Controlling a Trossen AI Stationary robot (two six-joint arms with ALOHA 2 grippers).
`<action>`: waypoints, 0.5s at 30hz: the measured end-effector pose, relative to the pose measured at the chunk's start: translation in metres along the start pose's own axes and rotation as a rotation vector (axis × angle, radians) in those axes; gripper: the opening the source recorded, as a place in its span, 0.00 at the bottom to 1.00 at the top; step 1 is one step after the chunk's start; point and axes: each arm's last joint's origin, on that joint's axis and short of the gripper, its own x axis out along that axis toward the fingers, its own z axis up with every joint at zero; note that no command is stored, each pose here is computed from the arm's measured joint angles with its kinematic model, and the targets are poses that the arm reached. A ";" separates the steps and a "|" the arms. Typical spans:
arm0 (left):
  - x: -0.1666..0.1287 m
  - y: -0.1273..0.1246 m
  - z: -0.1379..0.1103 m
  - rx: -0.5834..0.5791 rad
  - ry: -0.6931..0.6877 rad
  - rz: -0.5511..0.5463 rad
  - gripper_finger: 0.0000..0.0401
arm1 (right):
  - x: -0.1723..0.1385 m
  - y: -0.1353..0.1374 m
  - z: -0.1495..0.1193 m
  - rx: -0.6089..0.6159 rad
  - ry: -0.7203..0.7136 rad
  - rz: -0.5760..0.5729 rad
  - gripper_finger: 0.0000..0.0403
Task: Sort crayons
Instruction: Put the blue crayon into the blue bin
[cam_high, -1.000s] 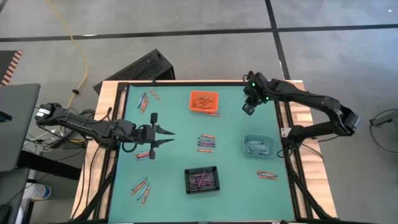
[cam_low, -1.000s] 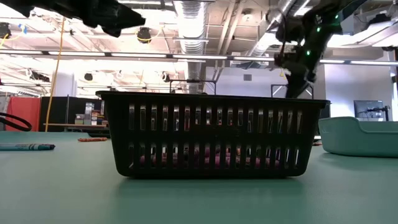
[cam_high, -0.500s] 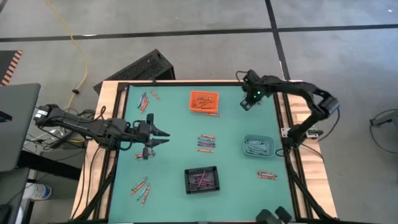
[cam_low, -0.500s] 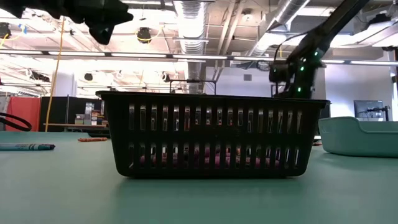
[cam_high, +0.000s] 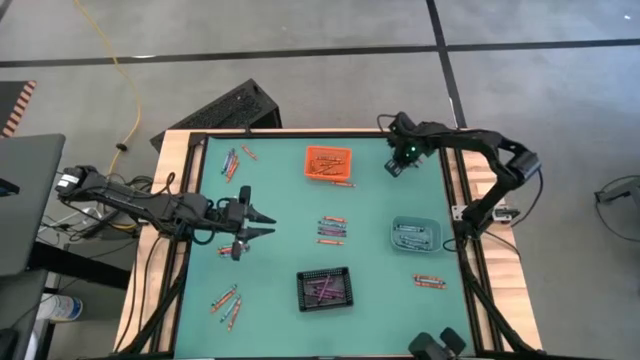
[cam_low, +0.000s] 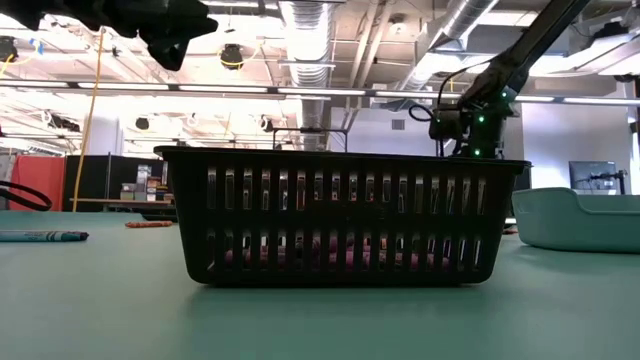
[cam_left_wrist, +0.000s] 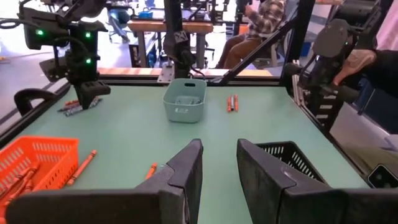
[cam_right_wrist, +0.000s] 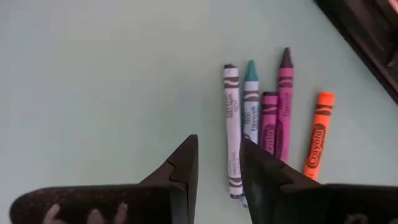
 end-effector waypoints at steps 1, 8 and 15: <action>0.000 0.000 0.000 0.000 0.000 0.000 0.22 | 0.001 0.000 0.000 -0.004 0.003 0.001 0.27; 0.000 0.000 0.000 0.001 0.004 0.001 0.22 | 0.016 0.000 0.001 -0.003 0.033 0.009 0.27; 0.000 0.000 -0.001 0.005 0.008 0.001 0.22 | 0.023 0.003 0.002 -0.036 0.042 0.027 0.23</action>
